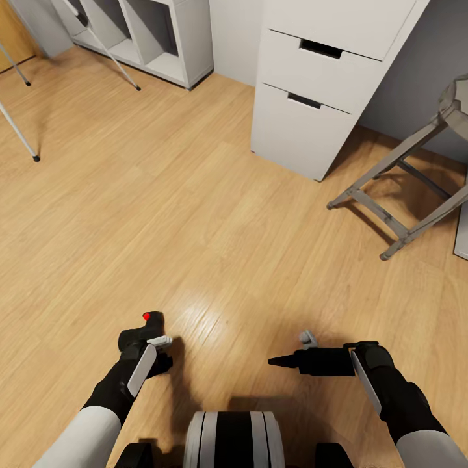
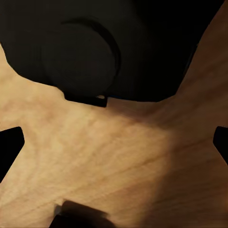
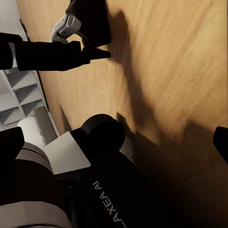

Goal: Attach the digital camera to the camera tripod in the bedroom.

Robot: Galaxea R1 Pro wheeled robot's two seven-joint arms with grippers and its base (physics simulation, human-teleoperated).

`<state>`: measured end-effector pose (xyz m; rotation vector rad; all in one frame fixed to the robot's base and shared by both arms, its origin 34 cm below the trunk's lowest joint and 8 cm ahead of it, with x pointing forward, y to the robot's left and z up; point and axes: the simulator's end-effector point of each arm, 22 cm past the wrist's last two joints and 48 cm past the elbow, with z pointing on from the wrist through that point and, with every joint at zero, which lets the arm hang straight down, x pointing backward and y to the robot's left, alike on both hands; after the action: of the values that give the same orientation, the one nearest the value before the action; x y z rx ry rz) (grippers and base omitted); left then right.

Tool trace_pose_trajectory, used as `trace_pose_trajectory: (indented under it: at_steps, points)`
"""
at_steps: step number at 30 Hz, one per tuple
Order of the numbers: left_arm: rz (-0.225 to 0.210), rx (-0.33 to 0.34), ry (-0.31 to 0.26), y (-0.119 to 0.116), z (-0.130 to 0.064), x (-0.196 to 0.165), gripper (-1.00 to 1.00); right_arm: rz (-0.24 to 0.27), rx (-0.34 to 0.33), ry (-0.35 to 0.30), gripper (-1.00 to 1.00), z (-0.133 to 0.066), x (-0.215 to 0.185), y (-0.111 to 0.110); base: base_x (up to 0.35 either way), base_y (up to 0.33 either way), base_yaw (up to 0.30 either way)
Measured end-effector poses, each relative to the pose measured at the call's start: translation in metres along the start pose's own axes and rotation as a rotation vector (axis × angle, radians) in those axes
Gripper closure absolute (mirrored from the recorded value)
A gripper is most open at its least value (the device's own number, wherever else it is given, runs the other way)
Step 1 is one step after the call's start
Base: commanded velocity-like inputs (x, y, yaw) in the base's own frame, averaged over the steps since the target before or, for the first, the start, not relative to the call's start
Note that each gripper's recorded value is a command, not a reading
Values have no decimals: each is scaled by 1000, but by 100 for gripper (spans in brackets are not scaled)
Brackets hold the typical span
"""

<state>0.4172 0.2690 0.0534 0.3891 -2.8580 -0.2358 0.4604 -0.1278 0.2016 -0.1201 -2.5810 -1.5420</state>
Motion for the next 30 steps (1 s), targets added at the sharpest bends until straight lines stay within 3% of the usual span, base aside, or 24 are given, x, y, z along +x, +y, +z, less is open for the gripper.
trace_pose_trajectory:
  at_steps: [22,30]
  points:
    - [-2,-5,-8,3,0,-2,-100,0,2,0,-100,0,0,-1,0,0,0]
    - [-18,-16,-54,8,2,-11,-100,0,1,-1,-100,0,0,0,0,0,0]
